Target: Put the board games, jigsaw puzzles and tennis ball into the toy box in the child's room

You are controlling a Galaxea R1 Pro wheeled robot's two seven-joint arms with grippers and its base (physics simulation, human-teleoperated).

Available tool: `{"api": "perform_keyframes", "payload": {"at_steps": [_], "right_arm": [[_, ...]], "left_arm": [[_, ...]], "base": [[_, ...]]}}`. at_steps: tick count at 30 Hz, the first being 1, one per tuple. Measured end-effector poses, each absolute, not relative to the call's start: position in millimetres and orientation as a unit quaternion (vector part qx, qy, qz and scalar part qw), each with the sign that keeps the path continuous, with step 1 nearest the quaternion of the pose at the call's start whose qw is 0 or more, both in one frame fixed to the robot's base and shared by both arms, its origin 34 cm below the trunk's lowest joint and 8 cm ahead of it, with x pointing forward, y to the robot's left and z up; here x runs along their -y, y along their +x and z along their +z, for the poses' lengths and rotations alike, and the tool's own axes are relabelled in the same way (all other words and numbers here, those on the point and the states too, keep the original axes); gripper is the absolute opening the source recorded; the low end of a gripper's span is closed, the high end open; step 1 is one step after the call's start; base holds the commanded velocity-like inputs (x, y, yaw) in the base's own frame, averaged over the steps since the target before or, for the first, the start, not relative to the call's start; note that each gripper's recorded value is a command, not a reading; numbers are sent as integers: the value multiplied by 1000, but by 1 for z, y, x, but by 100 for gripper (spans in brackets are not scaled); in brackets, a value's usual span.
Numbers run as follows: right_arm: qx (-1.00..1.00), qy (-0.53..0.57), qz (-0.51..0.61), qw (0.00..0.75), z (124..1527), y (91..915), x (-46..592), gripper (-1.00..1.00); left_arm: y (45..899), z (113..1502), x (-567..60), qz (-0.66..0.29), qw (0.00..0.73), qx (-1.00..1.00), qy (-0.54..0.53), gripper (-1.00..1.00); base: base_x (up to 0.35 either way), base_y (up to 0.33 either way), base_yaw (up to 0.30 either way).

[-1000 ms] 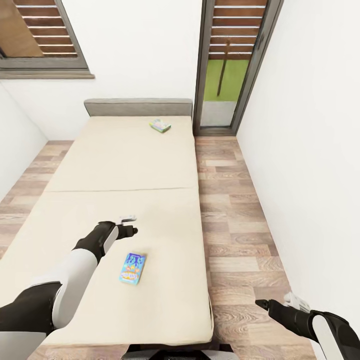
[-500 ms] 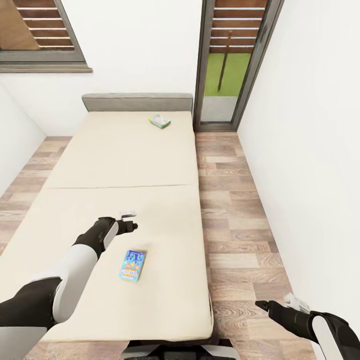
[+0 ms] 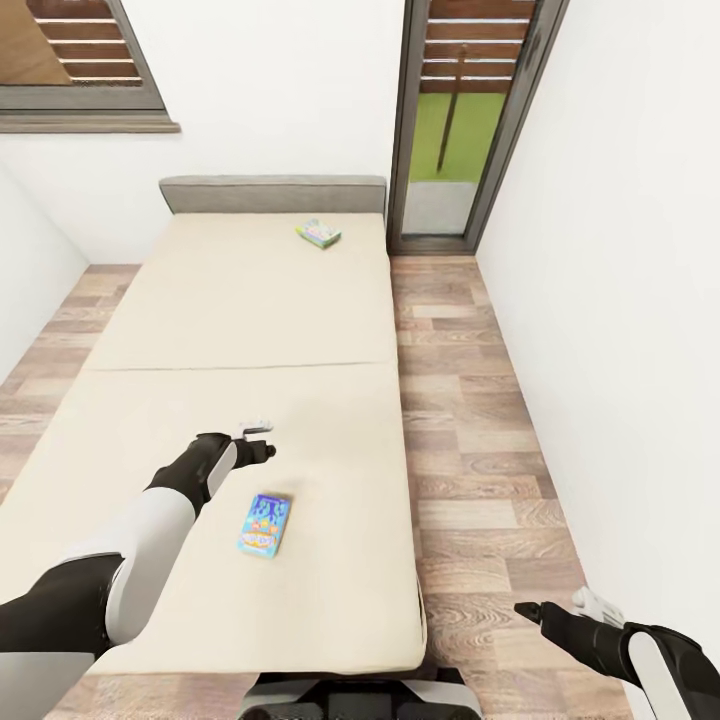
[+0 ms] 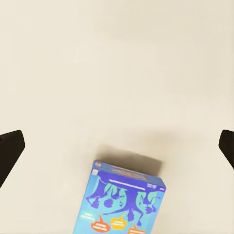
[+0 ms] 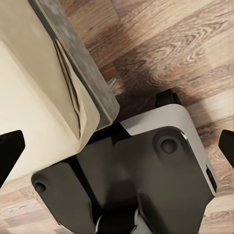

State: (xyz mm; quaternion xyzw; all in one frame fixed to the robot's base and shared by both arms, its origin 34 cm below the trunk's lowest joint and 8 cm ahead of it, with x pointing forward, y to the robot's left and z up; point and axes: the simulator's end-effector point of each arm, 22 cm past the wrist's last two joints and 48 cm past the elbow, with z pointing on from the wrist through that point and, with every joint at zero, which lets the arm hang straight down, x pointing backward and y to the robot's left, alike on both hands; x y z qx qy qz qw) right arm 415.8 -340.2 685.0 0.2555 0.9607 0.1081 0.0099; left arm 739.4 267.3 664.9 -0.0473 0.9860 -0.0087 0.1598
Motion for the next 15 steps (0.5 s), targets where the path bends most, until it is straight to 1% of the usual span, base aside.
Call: {"api": "perform_keyframes", "payload": {"at_steps": [15], "right_arm": [[-961, 257, 105, -2, 678, 408, 341, 100]], "left_arm": [[732, 650, -267, -8, 151, -987, -47, 100]], "base": [[0, 0, 0]]}}
